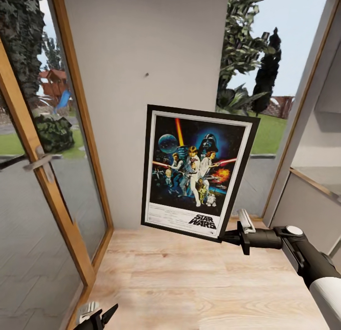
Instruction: Pick up the poster from the kitchen countertop and hang it on one of the wall nails in the kitchen.
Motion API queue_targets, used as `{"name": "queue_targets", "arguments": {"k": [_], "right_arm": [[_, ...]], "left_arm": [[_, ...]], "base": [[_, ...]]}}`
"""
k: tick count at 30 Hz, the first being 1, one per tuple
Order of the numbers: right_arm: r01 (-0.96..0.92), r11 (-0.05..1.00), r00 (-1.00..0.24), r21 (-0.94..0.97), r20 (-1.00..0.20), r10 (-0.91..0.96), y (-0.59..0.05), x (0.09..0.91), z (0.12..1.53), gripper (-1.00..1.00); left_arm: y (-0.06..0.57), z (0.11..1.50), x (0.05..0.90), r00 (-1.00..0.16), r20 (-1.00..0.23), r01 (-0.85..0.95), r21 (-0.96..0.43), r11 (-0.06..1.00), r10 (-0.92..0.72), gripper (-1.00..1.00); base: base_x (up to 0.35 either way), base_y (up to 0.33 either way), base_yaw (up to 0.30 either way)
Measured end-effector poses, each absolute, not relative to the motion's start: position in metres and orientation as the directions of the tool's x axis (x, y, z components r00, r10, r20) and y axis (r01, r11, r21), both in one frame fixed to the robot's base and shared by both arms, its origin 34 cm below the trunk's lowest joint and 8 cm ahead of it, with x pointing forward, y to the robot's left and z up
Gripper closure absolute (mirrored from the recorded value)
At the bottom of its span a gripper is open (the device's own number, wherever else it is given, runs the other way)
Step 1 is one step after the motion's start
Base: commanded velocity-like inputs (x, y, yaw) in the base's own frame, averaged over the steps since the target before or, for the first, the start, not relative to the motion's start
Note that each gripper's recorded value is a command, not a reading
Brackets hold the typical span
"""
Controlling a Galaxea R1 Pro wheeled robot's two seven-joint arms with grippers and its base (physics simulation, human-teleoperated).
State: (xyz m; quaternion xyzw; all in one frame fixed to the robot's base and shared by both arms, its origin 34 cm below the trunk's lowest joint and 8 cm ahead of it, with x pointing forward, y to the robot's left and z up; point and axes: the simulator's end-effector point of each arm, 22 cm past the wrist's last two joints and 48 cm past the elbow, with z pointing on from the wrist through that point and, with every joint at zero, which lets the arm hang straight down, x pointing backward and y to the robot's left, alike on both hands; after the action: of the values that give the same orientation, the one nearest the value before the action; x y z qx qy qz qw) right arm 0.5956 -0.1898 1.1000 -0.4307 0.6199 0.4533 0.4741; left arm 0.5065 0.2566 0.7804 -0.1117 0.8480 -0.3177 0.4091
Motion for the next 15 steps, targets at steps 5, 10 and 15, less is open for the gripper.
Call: {"name": "queue_targets", "arguments": {"k": [5, 10, 15], "right_arm": [[-0.964, 0.218, -0.18, 0.154, -0.978, -0.104, -0.1898, 0.5954, 1.0998, 1.0], [-0.964, 0.218, -0.18, 0.154, -0.978, -0.104, -0.1898, 0.5954, 1.0998, 1.0], [-0.964, 0.218, -0.18, 0.154, -0.978, -0.104, -0.1898, 0.5954, 1.0997, 1.0]], "left_arm": [[0.2566, 0.7804, 0.5065, -0.64, -0.623, 0.071, -0.63, 0.773, -0.449, -1.0], [0.2566, 0.7803, 0.5063, -0.64, -0.623, 0.07, -0.63, 0.773, -0.449, -1.0], [0.2566, 0.7803, 0.5063, -0.64, -0.623, 0.07, -0.63, 0.773, -0.449, -1.0]], "base": [[0.335, 0.0, 0.0], [0.335, 0.0, 0.0], [0.335, 0.0, 0.0]]}}
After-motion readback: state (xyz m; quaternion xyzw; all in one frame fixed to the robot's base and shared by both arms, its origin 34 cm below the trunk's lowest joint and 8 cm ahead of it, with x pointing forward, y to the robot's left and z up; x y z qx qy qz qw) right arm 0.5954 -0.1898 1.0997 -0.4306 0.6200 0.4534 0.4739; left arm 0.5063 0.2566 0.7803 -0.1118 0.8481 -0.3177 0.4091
